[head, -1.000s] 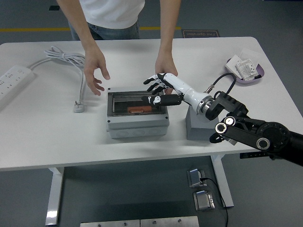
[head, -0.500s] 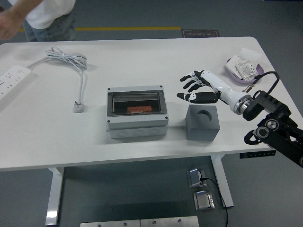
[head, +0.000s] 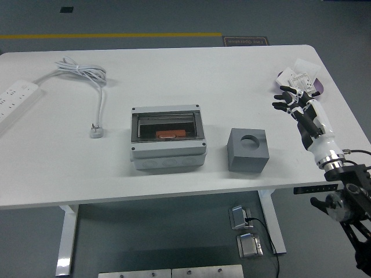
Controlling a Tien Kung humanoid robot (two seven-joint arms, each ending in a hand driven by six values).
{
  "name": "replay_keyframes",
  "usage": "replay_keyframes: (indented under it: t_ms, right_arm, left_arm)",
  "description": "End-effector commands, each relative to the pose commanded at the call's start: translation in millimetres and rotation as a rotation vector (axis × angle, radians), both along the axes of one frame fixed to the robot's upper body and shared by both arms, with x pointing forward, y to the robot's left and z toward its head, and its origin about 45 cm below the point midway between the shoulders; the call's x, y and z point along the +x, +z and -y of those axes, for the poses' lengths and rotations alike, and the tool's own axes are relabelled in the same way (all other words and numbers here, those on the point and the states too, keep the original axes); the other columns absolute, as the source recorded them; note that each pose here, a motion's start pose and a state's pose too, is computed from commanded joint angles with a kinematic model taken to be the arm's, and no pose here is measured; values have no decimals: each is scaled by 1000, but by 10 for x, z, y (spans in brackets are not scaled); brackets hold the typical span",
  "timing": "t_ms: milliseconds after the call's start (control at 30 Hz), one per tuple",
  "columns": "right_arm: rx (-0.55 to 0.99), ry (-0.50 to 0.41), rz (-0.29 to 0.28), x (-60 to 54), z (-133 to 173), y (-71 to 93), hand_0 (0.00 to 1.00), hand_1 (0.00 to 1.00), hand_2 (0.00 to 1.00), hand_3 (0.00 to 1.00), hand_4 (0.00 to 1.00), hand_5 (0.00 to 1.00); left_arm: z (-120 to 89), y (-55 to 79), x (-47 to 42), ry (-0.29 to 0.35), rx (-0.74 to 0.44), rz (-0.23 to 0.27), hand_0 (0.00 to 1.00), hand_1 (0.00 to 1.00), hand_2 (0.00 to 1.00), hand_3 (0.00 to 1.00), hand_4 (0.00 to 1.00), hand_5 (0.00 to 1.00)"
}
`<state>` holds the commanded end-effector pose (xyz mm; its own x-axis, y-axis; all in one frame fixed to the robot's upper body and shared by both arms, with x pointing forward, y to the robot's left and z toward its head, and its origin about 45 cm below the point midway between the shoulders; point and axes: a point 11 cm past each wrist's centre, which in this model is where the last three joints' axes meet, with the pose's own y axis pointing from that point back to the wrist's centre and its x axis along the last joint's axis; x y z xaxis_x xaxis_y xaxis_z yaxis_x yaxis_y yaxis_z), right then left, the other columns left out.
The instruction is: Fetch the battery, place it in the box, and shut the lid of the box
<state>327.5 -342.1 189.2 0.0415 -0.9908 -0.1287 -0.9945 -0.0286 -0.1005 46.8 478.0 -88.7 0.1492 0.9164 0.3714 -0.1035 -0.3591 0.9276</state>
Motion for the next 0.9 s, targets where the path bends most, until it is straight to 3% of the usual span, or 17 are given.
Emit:
replay_keyframes:
  t_ms: [100,133,200,300,333,533,900]
  right_arm:
    - [124,-37,53,-30,115,58,672,566,627,684,957,584]
    - [154,-54,64,-35,159,77,691,631,662,695,960,623]
    - [204,-97,77,-43,260,113,691,631,662,695,960,623]
    - [251,-145,76,-55,380,142,691,631,662,695,960,623]
    - [256,-154,74,-59,407,148,809,741,764,759,965,681]
    - [253,-178,61,-77,502,152,829,751,776,768,966,676]
    - [227,-178,51,-81,510,138,828,750,775,753,977,706]
  left_arm:
    - [-3,2,8,0,0,2,725,753,677,610,594,419]
    - [-5,4,11,0,0,3,725,753,678,610,595,418]
    - [-9,6,13,0,1,4,725,753,678,610,595,418]
    - [-17,8,1,3,2,1,725,753,678,610,595,418]
    - [-22,9,-5,4,2,0,725,752,676,610,594,415]
    - [-60,22,-39,8,8,-8,724,752,675,610,596,414]
    - [-169,78,-18,9,27,2,724,752,673,611,599,412]
